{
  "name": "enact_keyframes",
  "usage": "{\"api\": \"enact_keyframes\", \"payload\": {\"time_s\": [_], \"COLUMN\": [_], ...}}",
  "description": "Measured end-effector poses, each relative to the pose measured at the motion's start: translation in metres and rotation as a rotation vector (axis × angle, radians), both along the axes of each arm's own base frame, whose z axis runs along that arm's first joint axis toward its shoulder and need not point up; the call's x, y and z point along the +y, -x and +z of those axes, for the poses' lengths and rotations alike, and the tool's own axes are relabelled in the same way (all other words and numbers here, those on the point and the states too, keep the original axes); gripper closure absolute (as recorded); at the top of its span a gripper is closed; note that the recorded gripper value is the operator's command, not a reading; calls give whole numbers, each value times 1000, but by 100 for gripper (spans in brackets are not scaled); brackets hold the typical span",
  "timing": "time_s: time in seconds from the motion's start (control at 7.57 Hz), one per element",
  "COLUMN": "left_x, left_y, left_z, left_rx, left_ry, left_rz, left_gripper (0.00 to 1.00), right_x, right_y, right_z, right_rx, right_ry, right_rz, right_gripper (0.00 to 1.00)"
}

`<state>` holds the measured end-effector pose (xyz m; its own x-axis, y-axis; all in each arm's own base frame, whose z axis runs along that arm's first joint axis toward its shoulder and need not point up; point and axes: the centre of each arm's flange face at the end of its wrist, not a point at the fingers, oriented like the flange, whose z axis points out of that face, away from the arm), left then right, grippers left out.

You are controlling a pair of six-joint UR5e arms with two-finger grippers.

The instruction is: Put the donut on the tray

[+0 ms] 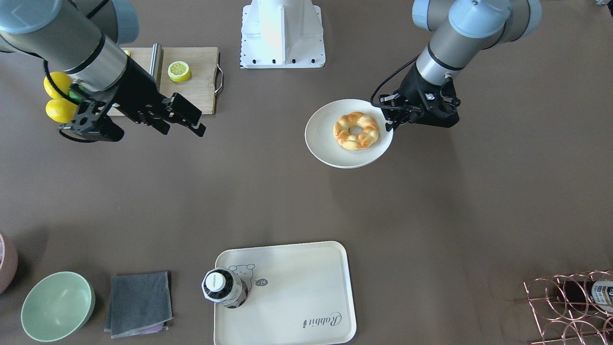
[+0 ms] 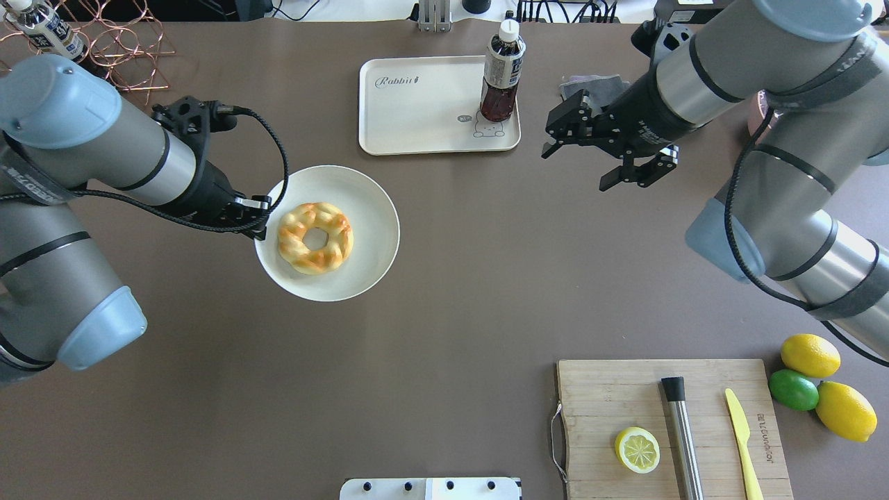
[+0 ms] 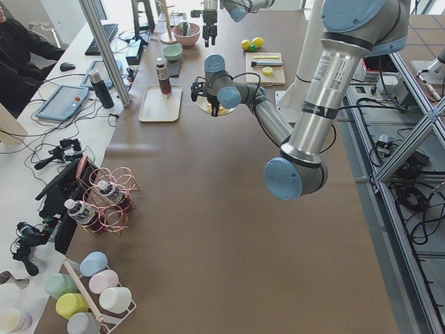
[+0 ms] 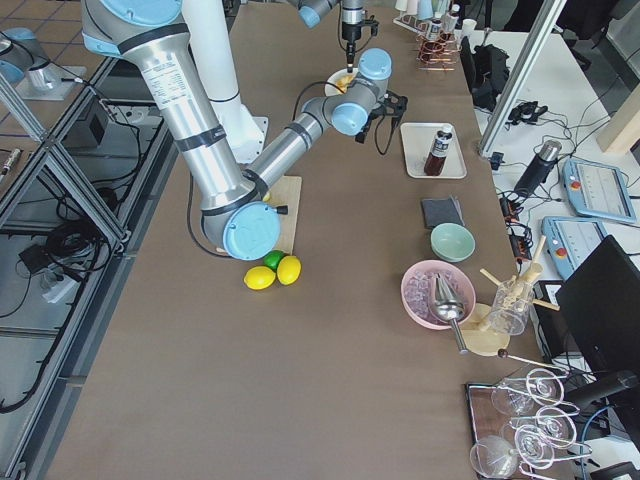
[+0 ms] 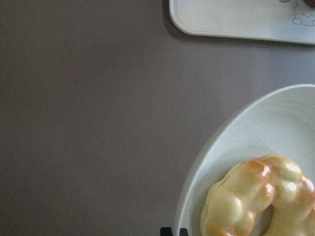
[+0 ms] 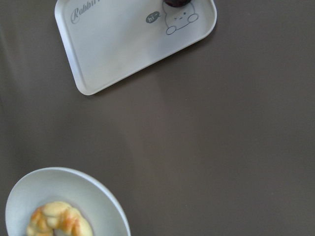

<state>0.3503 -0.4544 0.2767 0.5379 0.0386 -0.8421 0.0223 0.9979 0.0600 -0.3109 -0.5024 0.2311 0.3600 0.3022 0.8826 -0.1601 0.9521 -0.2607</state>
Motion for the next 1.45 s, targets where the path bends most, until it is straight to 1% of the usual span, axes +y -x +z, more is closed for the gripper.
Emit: {"api": "enact_keyframes", "payload": {"time_s": [0.13, 0.26, 0.4, 0.53, 0.79, 0.93, 1.19, 1.45], "left_x": [-11, -25, -40, -56, -102, -121, -151, -176], "left_y": [30, 56, 68, 70, 46, 34, 14, -23], "left_z": [22, 42, 56, 61, 37, 21, 2, 4], "left_rx": [1, 7, 18, 29, 40, 45, 64, 144], "left_ry": [17, 50, 97, 165, 347, 413, 506, 572], "left_rz": [23, 32, 38, 27, -49, -87, -153, -224], "left_gripper": [100, 100, 100, 100, 100, 100, 100, 100], "right_x": [-6, -6, -4, -4, -8, -13, -16, -10], "right_y": [-27, -51, -74, -101, -145, -166, -206, -235], "right_z": [46, 98, 147, 189, 245, 269, 320, 352], "right_rx": [39, 89, 144, 214, 353, 394, 427, 431], "right_ry": [-12, -28, -55, -93, -165, -189, -223, -231], "right_rz": [-20, -43, -73, -118, -230, -276, -341, -366], "right_gripper": [0, 0, 0, 0, 0, 0, 0, 0]}}
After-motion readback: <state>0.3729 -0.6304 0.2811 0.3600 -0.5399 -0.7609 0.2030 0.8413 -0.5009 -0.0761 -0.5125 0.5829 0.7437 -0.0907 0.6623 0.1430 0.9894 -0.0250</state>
